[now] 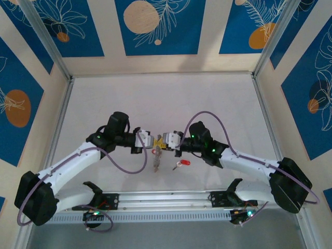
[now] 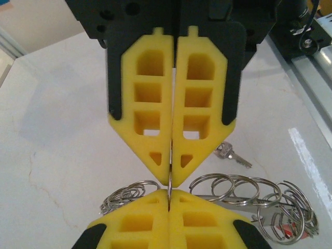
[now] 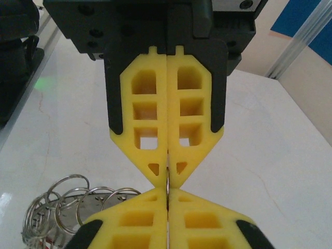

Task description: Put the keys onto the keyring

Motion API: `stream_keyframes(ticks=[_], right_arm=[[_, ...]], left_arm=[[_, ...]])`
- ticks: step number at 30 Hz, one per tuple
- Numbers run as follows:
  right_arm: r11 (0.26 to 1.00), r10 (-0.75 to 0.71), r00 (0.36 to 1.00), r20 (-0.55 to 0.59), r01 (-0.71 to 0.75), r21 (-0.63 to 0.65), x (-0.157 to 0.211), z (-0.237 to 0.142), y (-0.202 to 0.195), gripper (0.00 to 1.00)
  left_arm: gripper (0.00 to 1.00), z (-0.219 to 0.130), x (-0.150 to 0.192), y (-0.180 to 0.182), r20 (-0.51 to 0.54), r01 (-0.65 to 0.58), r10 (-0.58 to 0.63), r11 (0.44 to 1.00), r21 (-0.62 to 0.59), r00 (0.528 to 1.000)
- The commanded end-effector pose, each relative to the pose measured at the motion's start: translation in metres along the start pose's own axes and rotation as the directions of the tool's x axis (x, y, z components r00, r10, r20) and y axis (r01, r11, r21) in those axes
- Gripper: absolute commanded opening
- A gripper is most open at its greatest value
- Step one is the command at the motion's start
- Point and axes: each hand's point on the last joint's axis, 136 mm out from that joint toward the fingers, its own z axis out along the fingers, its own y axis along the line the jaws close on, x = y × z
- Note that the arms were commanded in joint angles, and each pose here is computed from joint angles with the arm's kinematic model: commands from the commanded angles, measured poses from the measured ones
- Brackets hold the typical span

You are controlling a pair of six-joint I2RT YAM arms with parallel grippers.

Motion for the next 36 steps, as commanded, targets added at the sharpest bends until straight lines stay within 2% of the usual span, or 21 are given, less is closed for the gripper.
stream_keyframes(ticks=[1, 3, 4, 6, 7, 10, 13, 15, 25, 31, 34, 36], right_arm=[[1.0, -0.014, 1.0, 0.002, 0.014, 0.008, -0.006, 0.005, -0.006, 0.0], [1.0, -0.011, 1.0, 0.027, 0.01, 0.007, -0.01, 0.005, -0.006, 0.0], [1.0, -0.001, 0.999, 0.049, 0.0, 0.011, -0.012, 0.004, -0.007, 0.0], [1.0, 0.023, 0.994, 0.11, -0.024, 0.013, -0.021, 0.0, -0.009, 0.0], [0.999, 0.039, 0.989, 0.144, -0.041, 0.011, -0.025, -0.003, -0.01, 0.0], [0.998, 0.061, 0.974, 0.22, -0.063, 0.003, -0.035, -0.01, -0.011, 0.0], [0.997, 0.077, 0.958, 0.275, -0.08, 0.001, -0.039, -0.016, -0.012, 0.0], [0.996, 0.084, 0.949, 0.303, -0.082, -0.017, -0.042, -0.018, -0.012, 0.0], [0.996, 0.079, 0.934, 0.348, -0.062, -0.06, -0.05, -0.016, -0.01, 0.0], [0.996, 0.078, 0.935, 0.345, -0.059, -0.063, -0.05, -0.013, -0.01, 0.0], [0.997, 0.07, 0.946, 0.316, -0.059, -0.044, -0.047, -0.011, -0.012, 0.0], [0.997, 0.077, 0.962, 0.261, -0.076, -0.013, -0.038, -0.008, -0.015, 0.02]], left_arm=[[0.0, -0.012, -0.029, 0.009, 0.042, -0.083, 0.084, 0.996, -0.043, 0.996], [0.0, -0.015, -0.03, 0.01, 0.038, -0.088, 0.09, 0.995, -0.056, 0.995], [0.05, -0.017, -0.03, 0.01, 0.028, -0.086, 0.088, 0.995, -0.06, 0.996], [0.26, -0.021, -0.024, 0.008, -0.008, -0.068, 0.068, 0.996, -0.06, 0.998], [0.33, -0.022, -0.021, 0.005, -0.023, -0.057, 0.056, 0.997, -0.053, 0.998], [0.35, -0.026, -0.016, -0.002, -0.018, -0.043, 0.042, 0.998, -0.047, 0.999], [0.35, -0.027, -0.019, 0.005, 0.014, -0.029, 0.03, 0.996, -0.09, 0.999], [0.34, -0.028, -0.022, 0.011, 0.035, -0.015, 0.019, 0.994, -0.112, 0.999], [0.3, -0.022, -0.033, 0.014, 0.129, 0.018, -0.008, 0.997, -0.075, 0.992], [0.1, -0.024, -0.035, 0.011, 0.131, 0.003, 0.005, 0.998, -0.064, 0.991], [0.0, -0.024, -0.03, 0.007, 0.099, -0.019, 0.024, 0.999, -0.051, 0.995], [0.0, -0.027, -0.028, 0.007, 0.059, -0.034, 0.037, 0.998, -0.046, 0.998]])
